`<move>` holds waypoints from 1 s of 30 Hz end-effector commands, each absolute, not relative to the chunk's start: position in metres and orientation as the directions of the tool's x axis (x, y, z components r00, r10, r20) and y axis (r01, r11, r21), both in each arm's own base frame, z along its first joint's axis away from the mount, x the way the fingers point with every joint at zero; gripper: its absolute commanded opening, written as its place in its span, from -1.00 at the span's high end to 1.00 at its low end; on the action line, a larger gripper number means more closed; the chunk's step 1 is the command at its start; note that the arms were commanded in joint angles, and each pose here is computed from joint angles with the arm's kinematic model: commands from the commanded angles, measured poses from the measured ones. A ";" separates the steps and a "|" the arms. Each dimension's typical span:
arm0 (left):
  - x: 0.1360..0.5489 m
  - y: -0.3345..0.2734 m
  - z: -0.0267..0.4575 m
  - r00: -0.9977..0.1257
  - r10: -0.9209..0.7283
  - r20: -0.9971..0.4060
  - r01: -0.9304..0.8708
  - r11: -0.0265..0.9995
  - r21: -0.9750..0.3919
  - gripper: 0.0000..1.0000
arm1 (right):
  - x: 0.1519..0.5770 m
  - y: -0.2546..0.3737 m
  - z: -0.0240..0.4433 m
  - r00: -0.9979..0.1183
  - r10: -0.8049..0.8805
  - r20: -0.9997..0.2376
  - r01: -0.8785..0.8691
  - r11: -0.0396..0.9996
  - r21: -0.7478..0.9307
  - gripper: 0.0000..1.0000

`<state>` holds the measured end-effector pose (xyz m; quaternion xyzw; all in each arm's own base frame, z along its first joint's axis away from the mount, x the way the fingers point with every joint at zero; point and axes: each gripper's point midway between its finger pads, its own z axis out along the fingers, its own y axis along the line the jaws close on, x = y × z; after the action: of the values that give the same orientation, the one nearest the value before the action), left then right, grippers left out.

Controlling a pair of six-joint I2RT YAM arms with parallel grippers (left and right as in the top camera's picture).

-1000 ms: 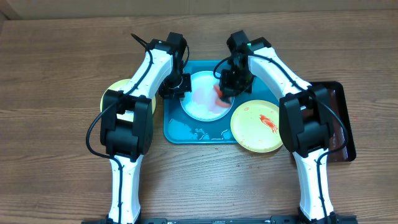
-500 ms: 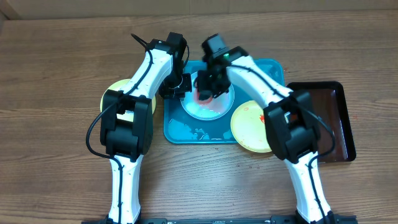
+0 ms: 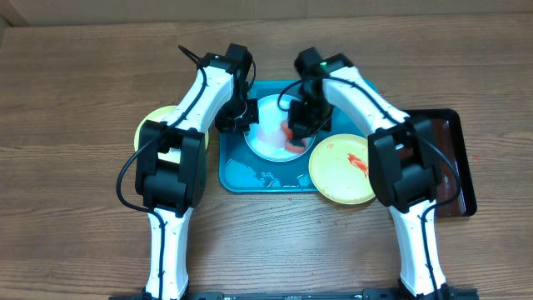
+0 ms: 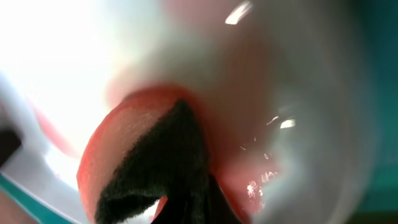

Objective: Clean dirty plates on tray and stack at the side

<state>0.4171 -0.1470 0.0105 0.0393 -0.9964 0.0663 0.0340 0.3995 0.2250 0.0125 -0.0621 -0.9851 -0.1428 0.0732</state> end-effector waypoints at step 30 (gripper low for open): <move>0.427 -0.165 -0.001 -1.000 -0.021 0.016 -0.023 0.983 -0.181 0.48 | 0.465 0.118 0.196 -0.937 0.241 -0.254 0.097 0.875 0.474 0.93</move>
<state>0.4358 -0.1556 0.0083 0.0325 -0.9959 0.0844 -0.0051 0.4668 0.1227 0.1717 -0.1018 -0.9595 -0.2276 -0.1309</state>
